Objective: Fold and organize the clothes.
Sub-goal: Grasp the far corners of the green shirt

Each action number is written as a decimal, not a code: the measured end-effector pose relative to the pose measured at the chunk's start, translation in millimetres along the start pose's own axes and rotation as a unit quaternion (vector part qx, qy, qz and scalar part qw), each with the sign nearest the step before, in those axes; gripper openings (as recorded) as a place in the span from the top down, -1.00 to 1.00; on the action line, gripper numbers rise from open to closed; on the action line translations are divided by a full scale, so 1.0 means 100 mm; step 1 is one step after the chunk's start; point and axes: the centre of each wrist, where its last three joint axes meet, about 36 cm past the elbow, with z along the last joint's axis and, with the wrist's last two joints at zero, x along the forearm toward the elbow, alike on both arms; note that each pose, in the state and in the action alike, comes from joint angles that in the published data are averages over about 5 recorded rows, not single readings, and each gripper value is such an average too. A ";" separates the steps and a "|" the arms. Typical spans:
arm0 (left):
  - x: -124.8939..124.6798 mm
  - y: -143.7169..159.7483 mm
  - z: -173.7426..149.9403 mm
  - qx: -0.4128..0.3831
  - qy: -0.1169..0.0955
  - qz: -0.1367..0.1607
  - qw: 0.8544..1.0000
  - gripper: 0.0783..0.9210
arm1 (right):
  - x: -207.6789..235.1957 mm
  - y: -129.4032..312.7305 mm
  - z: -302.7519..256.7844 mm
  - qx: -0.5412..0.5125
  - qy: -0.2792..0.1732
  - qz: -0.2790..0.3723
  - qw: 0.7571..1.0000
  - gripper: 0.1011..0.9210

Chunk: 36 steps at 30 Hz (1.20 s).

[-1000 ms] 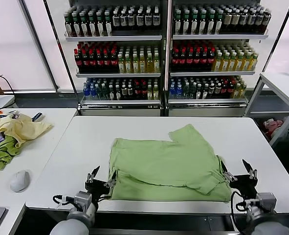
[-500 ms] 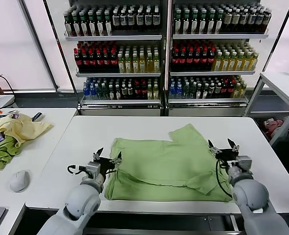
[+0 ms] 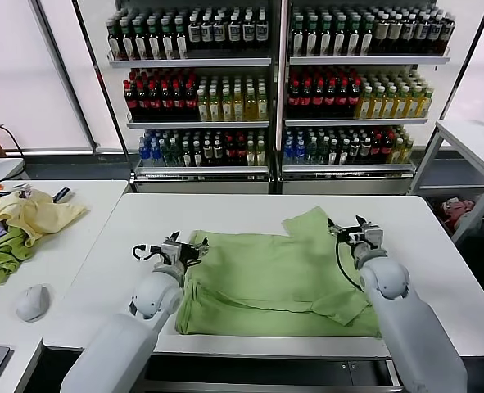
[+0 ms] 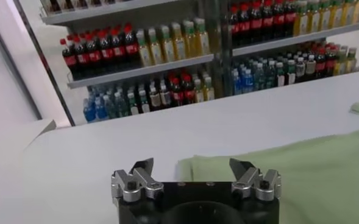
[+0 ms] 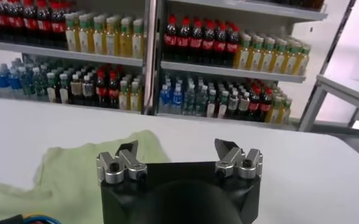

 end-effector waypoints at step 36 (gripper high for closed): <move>-0.38 0.06 0.23 0.005 0.066 0.015 0.998 0.34 | -0.49 0.14 0.23 -0.060 0.087 -0.025 0.994 0.62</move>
